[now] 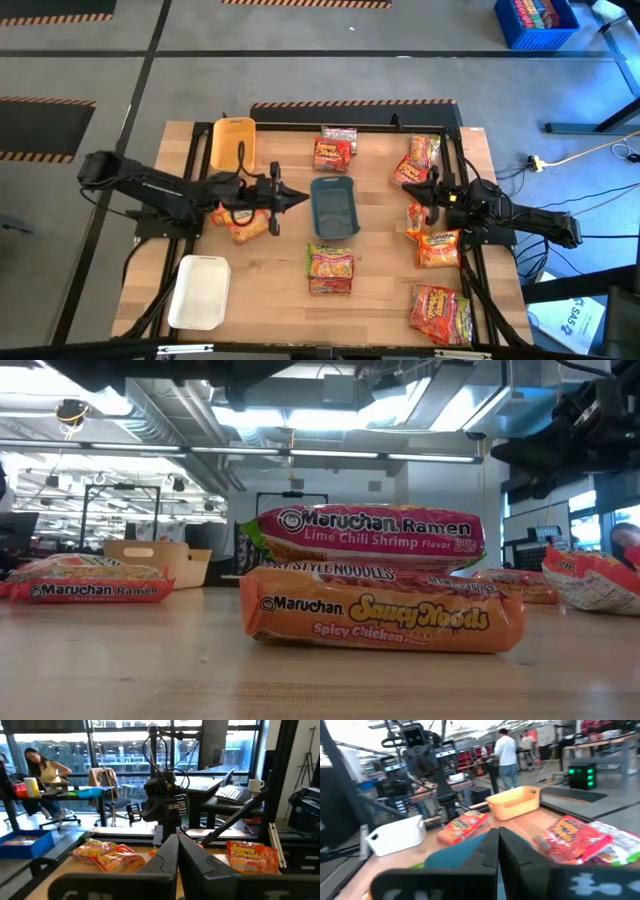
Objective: Sort Maruchan noodles
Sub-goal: Put the green noodle pack into the blue bin
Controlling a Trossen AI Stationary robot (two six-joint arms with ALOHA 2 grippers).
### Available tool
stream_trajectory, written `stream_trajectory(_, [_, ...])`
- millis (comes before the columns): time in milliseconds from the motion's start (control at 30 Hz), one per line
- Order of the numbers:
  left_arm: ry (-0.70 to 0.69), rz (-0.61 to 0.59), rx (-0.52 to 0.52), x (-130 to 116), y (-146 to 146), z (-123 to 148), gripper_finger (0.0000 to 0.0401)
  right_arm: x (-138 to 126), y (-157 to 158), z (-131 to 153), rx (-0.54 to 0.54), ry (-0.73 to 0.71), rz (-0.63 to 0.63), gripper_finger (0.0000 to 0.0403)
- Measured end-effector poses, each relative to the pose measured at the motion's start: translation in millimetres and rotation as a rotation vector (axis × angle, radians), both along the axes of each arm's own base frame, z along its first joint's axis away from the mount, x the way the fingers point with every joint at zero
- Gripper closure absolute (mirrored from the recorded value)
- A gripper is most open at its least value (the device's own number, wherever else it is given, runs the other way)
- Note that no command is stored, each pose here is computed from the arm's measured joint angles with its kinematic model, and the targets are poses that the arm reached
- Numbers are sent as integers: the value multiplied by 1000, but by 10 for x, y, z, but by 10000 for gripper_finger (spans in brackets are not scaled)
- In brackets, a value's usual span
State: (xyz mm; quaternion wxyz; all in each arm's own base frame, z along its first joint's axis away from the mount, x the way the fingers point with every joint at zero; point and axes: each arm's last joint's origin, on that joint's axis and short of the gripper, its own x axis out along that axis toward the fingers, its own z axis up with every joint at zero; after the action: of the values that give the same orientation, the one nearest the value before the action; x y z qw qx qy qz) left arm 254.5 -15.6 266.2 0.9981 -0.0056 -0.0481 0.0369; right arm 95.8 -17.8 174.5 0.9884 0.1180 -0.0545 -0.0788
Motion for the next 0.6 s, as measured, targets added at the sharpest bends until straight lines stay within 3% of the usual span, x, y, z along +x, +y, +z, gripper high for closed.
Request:
stream_trajectory(133, [22, -2, -45, 51, -9, -50, 381, -2, 30, 52, 18, -56, 104, 403])
stream_trajectory(267, [53, -33, -72, 100, -21, -128, 339, -9, 62, 95, -2, -96, 208, 403])
stream_trajectory(467, [105, -97, -146, 138, -43, -218, 273, 1, 69, 78, -6, -76, 240, 403])
stream_trajectory(600, [131, -107, -189, 141, -73, -250, 260, 29, 75, 49, -1, -38, 277, 403])
